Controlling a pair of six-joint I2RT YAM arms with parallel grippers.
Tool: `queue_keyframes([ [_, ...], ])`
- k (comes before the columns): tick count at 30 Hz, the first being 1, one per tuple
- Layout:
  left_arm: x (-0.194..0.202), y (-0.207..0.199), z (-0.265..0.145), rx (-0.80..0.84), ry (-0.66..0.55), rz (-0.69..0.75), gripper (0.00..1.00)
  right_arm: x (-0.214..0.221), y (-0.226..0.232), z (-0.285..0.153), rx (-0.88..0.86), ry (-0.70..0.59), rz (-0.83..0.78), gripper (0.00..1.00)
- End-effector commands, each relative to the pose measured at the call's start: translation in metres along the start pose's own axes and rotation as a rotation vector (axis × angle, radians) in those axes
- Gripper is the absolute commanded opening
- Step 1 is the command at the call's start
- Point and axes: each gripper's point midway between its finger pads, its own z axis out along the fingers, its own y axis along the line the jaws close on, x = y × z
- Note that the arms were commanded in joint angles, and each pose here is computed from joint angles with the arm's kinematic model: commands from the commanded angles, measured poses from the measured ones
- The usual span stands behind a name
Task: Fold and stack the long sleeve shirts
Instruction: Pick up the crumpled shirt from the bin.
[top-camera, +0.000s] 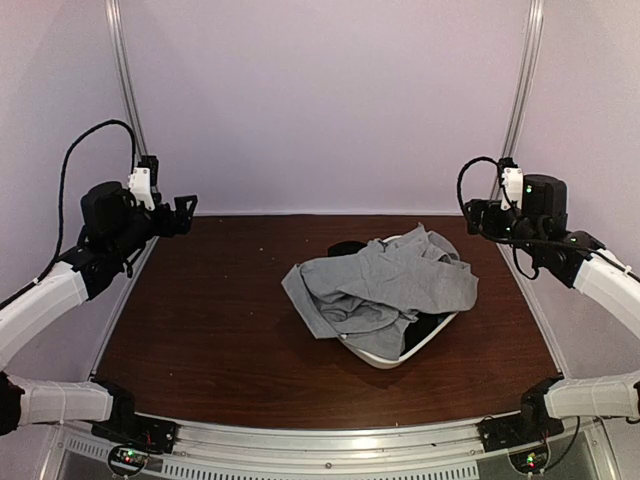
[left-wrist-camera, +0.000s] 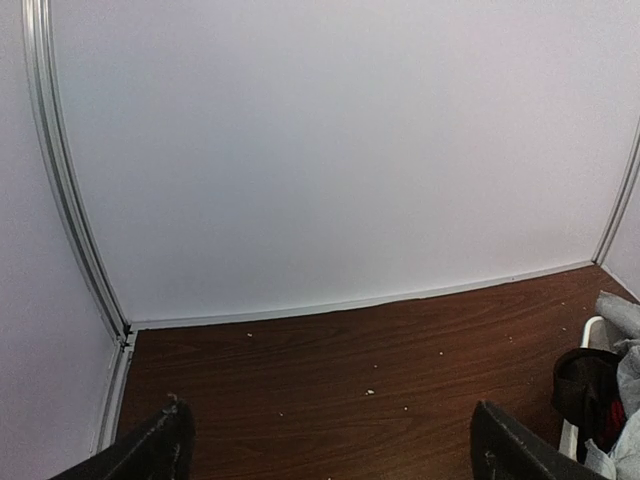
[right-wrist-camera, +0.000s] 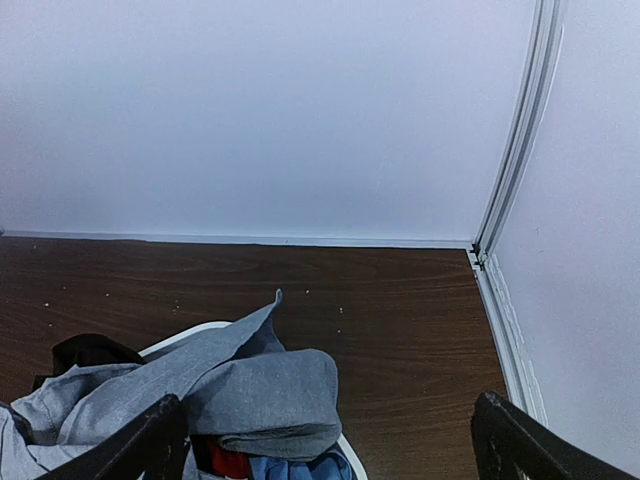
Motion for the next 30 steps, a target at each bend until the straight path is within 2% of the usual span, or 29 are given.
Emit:
queue_keyframes([
  [1, -0.009, -0.005, -0.001, 0.024, -0.044, -0.004, 0.98, -0.001, -0.001, -0.002, 0.011, -0.006, 0.005, 1.0],
  [14, -0.002, -0.009, 0.004, 0.046, -0.021, -0.012, 0.98, 0.0, -0.007, -0.005, 0.051, 0.073, 0.012, 1.0],
  [22, 0.013, -0.022, 0.011, 0.117, 0.033, -0.012, 0.98, 0.038, -0.013, -0.013, 0.081, 0.324, -0.027, 1.0],
  [25, 0.022, -0.035, 0.018, 0.171, 0.073, 0.006, 0.98, 0.07, 0.003, -0.012, 0.002, 0.45, -0.032, 1.0],
  [26, 0.026, -0.041, 0.02, 0.192, 0.091, 0.016, 0.98, 0.081, 0.018, -0.013, -0.074, 0.484, -0.024, 1.0],
  [30, 0.042, -0.078, 0.021, 0.325, 0.154, 0.052, 0.98, 0.106, 0.073, -0.025, -0.308, 0.519, -0.001, 1.0],
])
